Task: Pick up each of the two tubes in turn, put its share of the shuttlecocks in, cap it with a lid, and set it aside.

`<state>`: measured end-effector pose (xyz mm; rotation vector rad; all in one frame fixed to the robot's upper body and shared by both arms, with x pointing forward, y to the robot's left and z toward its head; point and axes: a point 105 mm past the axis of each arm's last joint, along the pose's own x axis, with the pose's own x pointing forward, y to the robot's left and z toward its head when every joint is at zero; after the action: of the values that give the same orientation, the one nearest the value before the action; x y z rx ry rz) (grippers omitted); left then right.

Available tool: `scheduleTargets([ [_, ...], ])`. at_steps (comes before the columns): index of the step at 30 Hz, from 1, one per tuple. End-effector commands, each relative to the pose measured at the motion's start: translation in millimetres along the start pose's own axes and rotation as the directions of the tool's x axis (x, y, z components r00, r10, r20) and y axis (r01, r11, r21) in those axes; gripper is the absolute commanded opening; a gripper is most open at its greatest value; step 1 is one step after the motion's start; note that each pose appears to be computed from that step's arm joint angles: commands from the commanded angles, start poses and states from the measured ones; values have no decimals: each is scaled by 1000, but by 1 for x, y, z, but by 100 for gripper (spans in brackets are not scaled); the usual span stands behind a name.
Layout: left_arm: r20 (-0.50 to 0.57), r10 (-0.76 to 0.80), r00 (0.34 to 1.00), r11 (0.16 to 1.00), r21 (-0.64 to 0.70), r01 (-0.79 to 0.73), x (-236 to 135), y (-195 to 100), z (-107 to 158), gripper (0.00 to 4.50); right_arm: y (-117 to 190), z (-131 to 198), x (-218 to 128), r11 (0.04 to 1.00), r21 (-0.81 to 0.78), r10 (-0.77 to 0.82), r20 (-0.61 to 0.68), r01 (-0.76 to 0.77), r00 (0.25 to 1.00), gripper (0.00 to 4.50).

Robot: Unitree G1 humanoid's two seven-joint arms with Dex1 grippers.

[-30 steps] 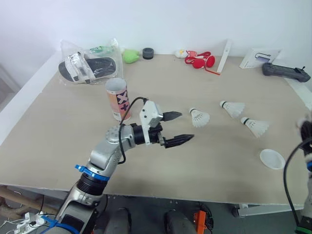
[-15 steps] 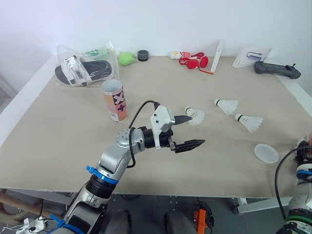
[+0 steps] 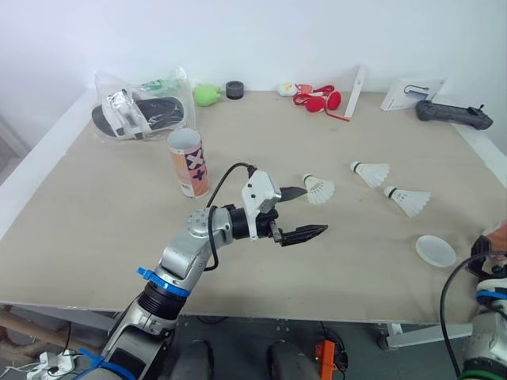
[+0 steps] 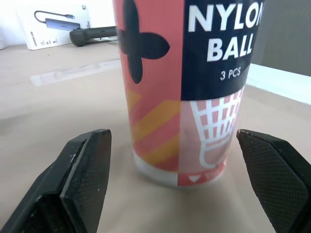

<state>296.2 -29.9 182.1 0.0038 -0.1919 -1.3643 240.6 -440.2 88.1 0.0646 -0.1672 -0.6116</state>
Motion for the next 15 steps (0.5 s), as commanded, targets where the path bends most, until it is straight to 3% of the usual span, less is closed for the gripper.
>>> scheduleTargets([
  [1, 32, 22, 999, 1000, 5, -23, -8, 3, 5, 450, 4, 22, -17, 999, -18, 37, 58, -36, 998, 442],
  [5, 16, 86, 996, 996, -13, -85, -25, 8, -3, 450, 26, 46, -44, 978, -78, 197, 65, -191, 978, 442],
  [7, 5, 132, 991, 991, -27, -132, -36, 11, -8, 450, 53, 52, -60, 931, -67, 361, 9, -360, 933, 442],
  [9, -12, 186, 983, 982, -29, -186, -46, 14, -13, 450, 83, 49, -78, 833, -73, 542, -90, -548, 836, 442],
  [11, -26, 282, 959, 959, -9, -282, -61, 22, -17, 450, 123, 55, -95, 676, -66, 720, -152, -734, 677, 442],
  [15, -17, 437, 899, 899, 41, -436, -88, 32, -18, 450, 187, 89, -110, 387, -43, 909, -147, -921, 389, 442],
])
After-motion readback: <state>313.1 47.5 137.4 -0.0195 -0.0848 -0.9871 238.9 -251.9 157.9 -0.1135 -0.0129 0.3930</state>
